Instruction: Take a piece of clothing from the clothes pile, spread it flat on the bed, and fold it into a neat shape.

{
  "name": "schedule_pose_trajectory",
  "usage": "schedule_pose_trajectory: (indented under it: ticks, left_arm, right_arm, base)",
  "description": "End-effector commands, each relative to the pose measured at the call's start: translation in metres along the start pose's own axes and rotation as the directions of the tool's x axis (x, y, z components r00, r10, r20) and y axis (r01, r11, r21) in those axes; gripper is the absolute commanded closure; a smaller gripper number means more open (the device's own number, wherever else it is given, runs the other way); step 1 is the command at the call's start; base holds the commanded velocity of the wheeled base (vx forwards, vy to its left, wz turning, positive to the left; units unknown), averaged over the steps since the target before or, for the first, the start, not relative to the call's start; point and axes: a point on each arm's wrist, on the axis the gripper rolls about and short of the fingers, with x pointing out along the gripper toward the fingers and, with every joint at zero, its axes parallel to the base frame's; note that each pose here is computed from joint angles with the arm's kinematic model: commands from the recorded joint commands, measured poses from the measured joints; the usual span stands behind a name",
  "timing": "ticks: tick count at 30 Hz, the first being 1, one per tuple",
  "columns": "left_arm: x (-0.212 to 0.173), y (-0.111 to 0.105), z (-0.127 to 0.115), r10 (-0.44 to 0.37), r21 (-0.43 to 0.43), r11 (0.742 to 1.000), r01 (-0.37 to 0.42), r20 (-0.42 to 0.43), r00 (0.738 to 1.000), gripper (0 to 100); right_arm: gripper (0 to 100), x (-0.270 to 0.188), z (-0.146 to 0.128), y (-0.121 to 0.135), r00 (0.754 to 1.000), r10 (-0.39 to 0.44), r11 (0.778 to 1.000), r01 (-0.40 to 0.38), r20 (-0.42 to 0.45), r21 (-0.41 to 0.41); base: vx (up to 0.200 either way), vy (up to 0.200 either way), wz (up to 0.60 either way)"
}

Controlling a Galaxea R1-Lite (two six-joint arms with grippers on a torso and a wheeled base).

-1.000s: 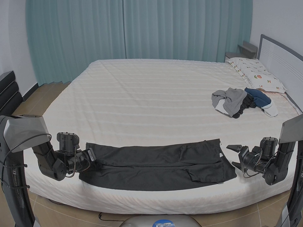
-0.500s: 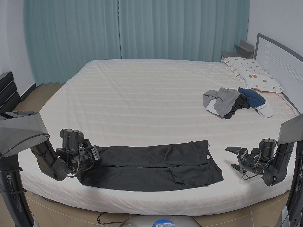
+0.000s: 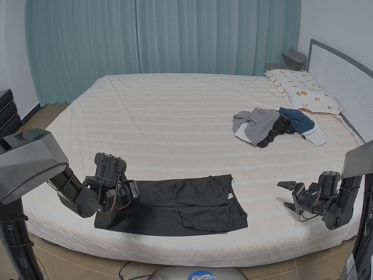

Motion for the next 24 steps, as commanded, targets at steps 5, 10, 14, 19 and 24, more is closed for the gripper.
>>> schedule_pose_trajectory:
  ticks: [5, 10, 14, 19, 24]
  left_arm:
    - [-0.002, -0.046, 0.009, -0.070, 0.017, 0.997, 0.070, -0.016, 0.997, 100]
    - [-0.004, -0.073, 0.011, -0.093, 0.032, 0.995, 0.095, -0.057, 0.994, 100]
    - [0.007, -0.088, 0.008, -0.091, 0.039, 0.995, 0.094, -0.090, 0.992, 100]
    - [0.023, -0.104, -0.004, -0.092, 0.024, 0.995, 0.096, -0.123, 0.988, 100]
    - [0.041, -0.109, -0.013, -0.087, 0.006, 0.996, 0.089, -0.138, 0.987, 100]
  right_arm:
    - [0, 0.001, -0.002, -0.001, 1.000, -0.004, 1.000, 0.004, -0.004, -0.003]
    - [0, 0.001, -0.002, -0.001, 1.000, -0.004, 1.000, 0.004, -0.004, -0.003]
    - [0, 0.001, -0.002, -0.001, 1.000, -0.004, 1.000, 0.004, -0.004, -0.003]
    - [0, 0.001, -0.002, -0.001, 1.000, -0.004, 1.000, 0.004, -0.004, -0.003]
    - [0, 0.001, -0.002, -0.001, 1.000, -0.004, 1.000, 0.004, -0.004, -0.003]
  base:
    - [0.000, -0.200, 0.00]
    - [0.000, -0.200, 0.00]
    - [0.000, -0.200, 0.00]
    - [0.000, -0.080, 0.00]
    - [0.000, 0.000, 0.00]
